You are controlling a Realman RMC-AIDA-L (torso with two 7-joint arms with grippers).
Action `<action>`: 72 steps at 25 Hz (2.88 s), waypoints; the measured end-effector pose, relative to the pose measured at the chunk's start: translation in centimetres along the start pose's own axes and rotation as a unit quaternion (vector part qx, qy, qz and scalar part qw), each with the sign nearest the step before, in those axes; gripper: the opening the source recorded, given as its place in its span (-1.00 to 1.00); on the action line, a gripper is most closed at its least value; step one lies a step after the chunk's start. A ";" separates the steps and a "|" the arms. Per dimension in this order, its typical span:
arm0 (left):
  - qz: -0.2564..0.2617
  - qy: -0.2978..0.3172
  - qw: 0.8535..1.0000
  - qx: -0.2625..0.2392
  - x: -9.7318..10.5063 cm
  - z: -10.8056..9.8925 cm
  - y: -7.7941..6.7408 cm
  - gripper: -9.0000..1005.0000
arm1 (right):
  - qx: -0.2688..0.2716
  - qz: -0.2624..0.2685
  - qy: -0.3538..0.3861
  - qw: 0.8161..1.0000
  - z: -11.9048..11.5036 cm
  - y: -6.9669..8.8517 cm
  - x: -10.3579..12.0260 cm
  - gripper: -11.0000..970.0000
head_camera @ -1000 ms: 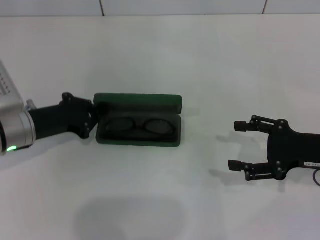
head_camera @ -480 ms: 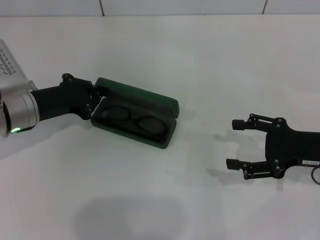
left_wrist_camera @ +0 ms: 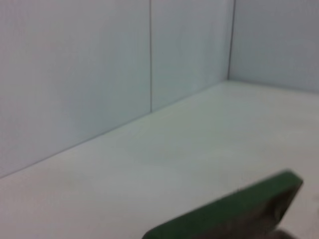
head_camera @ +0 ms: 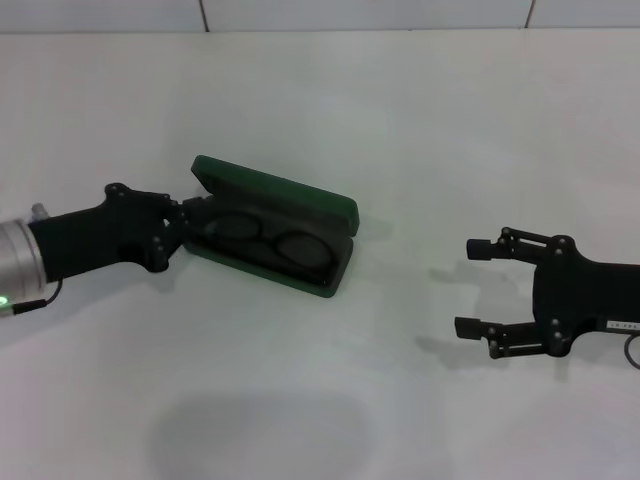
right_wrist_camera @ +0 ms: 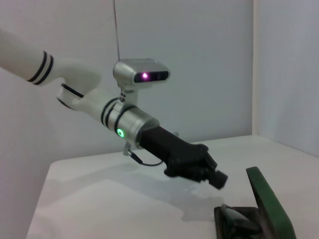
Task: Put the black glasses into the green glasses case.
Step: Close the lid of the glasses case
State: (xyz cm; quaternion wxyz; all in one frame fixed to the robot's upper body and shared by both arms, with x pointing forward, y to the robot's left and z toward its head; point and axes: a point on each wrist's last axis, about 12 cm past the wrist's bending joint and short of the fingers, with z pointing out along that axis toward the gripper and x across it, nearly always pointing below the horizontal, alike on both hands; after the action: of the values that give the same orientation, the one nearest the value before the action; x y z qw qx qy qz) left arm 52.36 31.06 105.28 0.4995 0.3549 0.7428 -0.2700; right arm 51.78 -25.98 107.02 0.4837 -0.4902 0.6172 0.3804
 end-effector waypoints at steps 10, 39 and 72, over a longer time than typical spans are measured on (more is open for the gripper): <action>-0.175 -0.034 0.984 0.015 -4.8 -0.1 0.3 -0.98 | 0.014 0.001 0.008 1.000 0.1 -0.3 0.2 0.84; -0.164 0.050 0.980 -0.105 -8.0 9.9 -2.3 -0.98 | 0.017 0.000 0.011 1.000 -0.1 -0.4 0.3 0.84; -0.160 0.064 0.978 -0.120 -5.9 10.0 -2.7 -0.98 | 0.027 -0.006 0.018 0.999 -0.1 -0.8 0.2 0.84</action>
State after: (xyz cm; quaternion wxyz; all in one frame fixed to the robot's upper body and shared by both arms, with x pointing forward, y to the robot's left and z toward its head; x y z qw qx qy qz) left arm 57.19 20.39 107.40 0.4399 0.1858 0.8475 -0.2319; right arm 52.52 -26.36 106.83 0.4874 -0.4875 0.6331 0.3521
